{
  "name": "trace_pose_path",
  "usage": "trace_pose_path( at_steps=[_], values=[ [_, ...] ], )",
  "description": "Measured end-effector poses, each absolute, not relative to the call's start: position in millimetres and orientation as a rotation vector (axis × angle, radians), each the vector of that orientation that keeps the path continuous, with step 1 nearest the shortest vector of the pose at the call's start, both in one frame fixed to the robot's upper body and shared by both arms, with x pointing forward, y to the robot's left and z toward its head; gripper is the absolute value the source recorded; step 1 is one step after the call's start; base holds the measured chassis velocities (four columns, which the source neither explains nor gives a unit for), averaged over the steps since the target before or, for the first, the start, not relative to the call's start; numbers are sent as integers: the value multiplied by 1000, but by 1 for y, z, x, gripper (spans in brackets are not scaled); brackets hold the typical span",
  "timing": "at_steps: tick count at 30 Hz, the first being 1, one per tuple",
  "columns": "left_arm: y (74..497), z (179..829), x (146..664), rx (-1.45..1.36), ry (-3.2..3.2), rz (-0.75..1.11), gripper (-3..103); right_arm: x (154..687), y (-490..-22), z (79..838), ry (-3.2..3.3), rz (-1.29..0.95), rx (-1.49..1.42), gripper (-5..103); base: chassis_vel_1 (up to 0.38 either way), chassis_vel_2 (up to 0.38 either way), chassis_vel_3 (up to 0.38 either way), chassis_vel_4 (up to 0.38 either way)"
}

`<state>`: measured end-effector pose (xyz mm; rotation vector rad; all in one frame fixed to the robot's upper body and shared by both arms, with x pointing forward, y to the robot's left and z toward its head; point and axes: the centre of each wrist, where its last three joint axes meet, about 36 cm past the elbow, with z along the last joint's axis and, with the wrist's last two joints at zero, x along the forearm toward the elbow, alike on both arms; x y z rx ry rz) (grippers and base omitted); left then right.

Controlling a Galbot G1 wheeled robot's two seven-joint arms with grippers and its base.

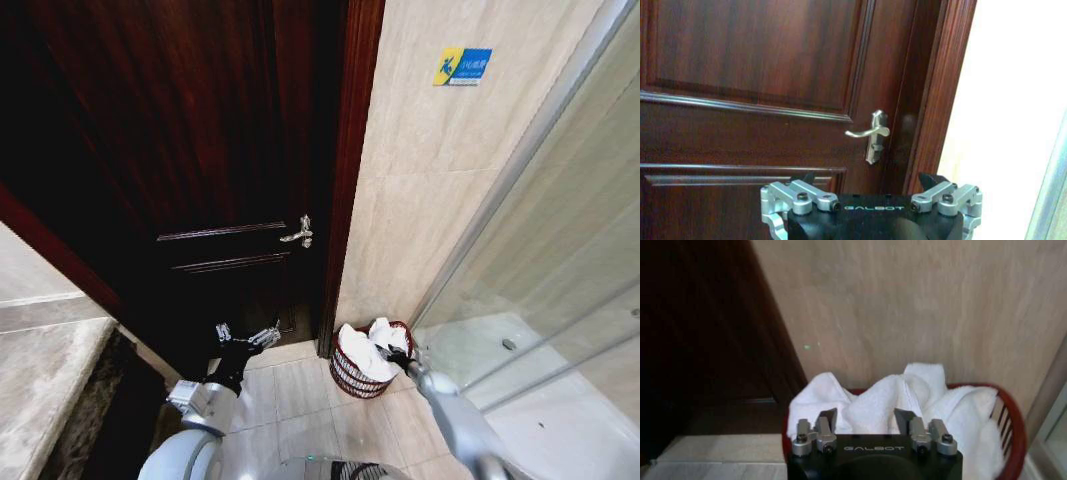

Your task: Discard the used towel into the hamper.

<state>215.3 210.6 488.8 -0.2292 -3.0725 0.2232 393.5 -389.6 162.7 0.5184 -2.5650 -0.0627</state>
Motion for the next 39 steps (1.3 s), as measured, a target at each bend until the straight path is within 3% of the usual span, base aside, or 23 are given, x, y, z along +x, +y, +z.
trace_pose_path(
  at_steps=[3,5,7,9,11,13,17,19,22,24,28,29,31,33,36,39],
  values=[
    [211,489,215,-229,-3072,223,100,347,-391,158,-2638,6,548,74,0,0,0,0],
    [211,489,215,-229,-3072,223,100,341,-391,157,-2640,11,548,74,0,0,0,0],
    [211,489,215,-229,-3072,223,100,312,-393,141,-2629,42,541,90,0,0,0,0],
    [211,489,215,-229,-3072,223,100,305,-395,133,-2616,61,536,90,0,0,0,0],
    [211,489,215,-229,-3072,223,100,300,-392,119,-2579,70,506,98,0,0,0,0],
    [211,489,215,-229,-3073,223,100,303,-388,116,-2569,71,486,95,0,0,0,0],
    [211,489,215,-229,-3072,223,100,332,-370,105,-2521,59,406,77,0,0,0,0],
    [211,489,215,-229,-3072,223,100,337,-367,103,-2506,53,396,77,0,0,0,0],
    [211,489,215,-229,-3072,223,100,354,-360,88,-2452,20,346,60,0,0,0,0],
    [211,489,215,-229,-3072,223,100,357,-360,87,-2449,16,341,60,0,0,0,0],
    [211,489,215,-229,-3072,223,100,400,-359,93,-2462,16,308,38,0,0,0,0],
    [211,489,215,-229,-3072,223,100,400,-359,93,-2462,16,308,38,0,0,0,0],
    [211,489,215,-229,-3072,223,100,426,-359,103,-2484,15,296,27,0,0,0,0],
    [211,489,215,-229,-3072,223,100,435,-359,107,-2490,16,295,27,0,0,0,0],
    [211,489,215,-229,-3072,223,100,459,-355,118,-2485,15,318,12,0,0,0,0],
    [211,489,215,-229,-3072,223,100,463,-345,115,-2449,-10,319,3,0,0,0,0]
  ],
)
